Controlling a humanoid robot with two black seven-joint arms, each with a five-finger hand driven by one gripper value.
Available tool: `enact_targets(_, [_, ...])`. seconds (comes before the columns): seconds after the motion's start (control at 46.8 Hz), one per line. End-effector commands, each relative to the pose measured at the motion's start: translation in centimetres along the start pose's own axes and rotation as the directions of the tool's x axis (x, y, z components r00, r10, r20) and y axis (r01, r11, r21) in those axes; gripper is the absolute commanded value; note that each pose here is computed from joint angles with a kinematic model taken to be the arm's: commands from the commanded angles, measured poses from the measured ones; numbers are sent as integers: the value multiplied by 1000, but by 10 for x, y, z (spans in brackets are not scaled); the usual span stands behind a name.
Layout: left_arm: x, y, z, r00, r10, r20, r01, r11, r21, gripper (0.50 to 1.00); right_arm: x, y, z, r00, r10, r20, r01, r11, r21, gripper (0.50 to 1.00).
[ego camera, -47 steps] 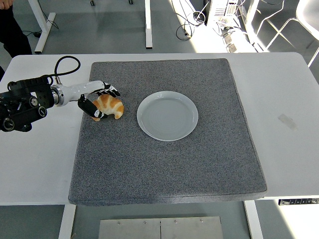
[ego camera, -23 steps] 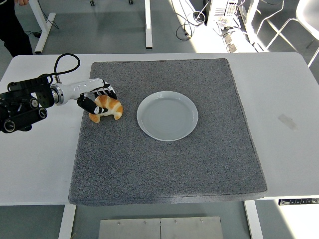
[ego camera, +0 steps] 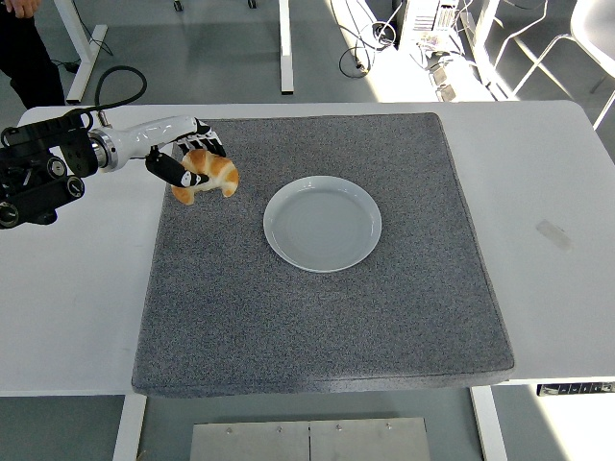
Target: Place the bread on the plate
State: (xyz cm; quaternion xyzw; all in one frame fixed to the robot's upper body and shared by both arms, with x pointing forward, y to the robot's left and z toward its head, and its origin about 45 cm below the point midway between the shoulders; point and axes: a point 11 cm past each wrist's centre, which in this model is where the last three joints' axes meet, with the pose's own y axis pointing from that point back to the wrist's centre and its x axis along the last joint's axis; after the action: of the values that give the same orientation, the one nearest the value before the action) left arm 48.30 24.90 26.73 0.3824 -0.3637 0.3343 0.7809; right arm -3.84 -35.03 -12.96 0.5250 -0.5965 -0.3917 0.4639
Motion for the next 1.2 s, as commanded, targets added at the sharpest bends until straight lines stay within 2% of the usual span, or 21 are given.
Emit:
enact_targets(0.0, [13, 0, 8, 1000, 13, -3, -13, 1000, -14, 592, 0, 0, 0, 1000, 0, 0, 0, 1000, 0, 1000])
enact_targets(0.235, [35, -3, 27, 1000, 31, -5, -31, 998, -52, 595, 0, 0, 0, 1000, 0, 0, 0, 1000, 0, 1000])
enact_targets(0.513, [33, -8, 55, 1000, 16, -9, -17, 993, -120, 599, 0, 0, 0, 1000, 0, 0, 0, 1000, 0, 1000])
enact_targets(0.62, [27, -18, 80, 1000, 0, -5, -1, 985, -171, 601, 0, 0, 0, 1000, 0, 0, 0, 1000, 0, 1000])
enact_targets(0.94, [-9, -39, 120, 998, -70, 7, 70, 966, -250, 602, 0, 0, 0, 1000, 0, 0, 0, 1000, 0, 1000])
enact_targets(1.175, [-38, -47, 127, 993, -119, 3, 116, 957, -266, 604, 0, 0, 0, 1000, 0, 0, 0, 1000, 0, 1000])
